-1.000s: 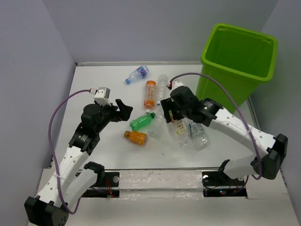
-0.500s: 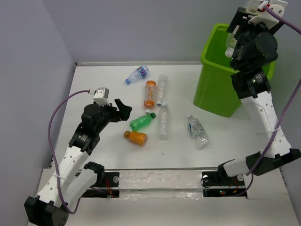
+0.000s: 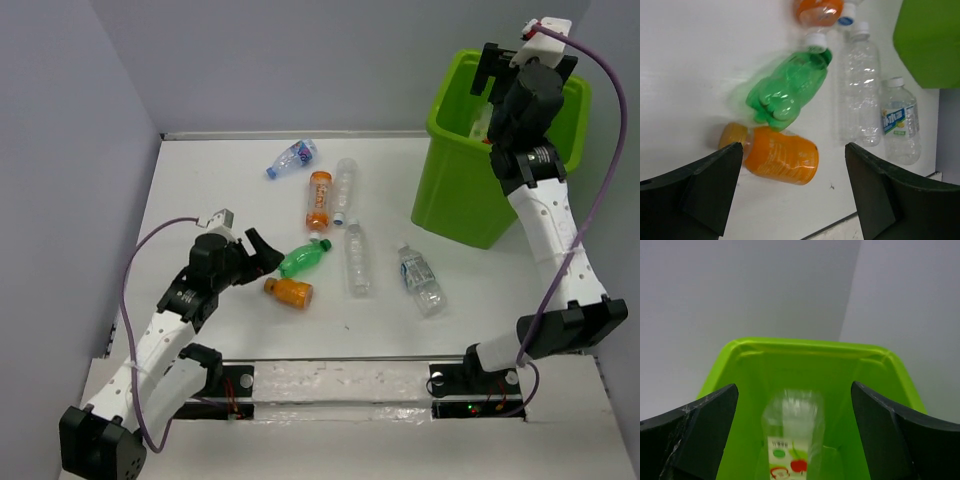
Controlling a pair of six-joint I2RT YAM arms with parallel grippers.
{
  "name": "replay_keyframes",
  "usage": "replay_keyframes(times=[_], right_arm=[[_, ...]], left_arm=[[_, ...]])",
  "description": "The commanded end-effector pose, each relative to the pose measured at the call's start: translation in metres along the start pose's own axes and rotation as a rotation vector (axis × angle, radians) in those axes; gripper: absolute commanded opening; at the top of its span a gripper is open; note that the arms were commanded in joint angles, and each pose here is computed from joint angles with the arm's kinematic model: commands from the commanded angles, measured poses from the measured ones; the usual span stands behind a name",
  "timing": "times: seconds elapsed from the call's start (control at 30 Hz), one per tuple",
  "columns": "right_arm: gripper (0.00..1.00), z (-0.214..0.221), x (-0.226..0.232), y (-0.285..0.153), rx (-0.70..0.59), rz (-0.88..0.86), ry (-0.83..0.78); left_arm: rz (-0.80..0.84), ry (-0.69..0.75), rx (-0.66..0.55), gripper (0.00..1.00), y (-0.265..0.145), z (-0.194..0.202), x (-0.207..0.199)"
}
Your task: Put the plastic bottles in the bin
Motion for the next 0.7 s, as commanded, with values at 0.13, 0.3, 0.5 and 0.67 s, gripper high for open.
replay_keyframes(times=[0.13,0.3,0.5,0.67], right_arm=[[1.0,-0.018,0.054,-0.13,0.181,-0.548,0.318],[0.98,0.073,0.114,-0.224,0.455,-0.814,0.33],[0.99,0.178,0.152,-0.297,0.69,-0.883,0.197],[1.0,0.237,0.157,-0.316,0.802,-0.863,0.14]], left_arm=[[-0.146,-0.24,0.15,0.93,0.007,0.067,0.036],[-0.24,-0.25,0.177,0.95,0.003,0.077,0.044],[-0.28,-0.295,0.172,0.99,0.012,0.083,0.044],[-0.282,-0.307,0.178,0.99,0.02,0.085,0.033]])
Point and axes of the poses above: each gripper's point midway between its finger pads, its own y axis out along the fingers, its own x axis along the line the jaws close on, z = x × y, the point moved 1 cm from there along -y, back along the fingers, and after that the axes turned 9 degrees about y, right-handed, at the moved point
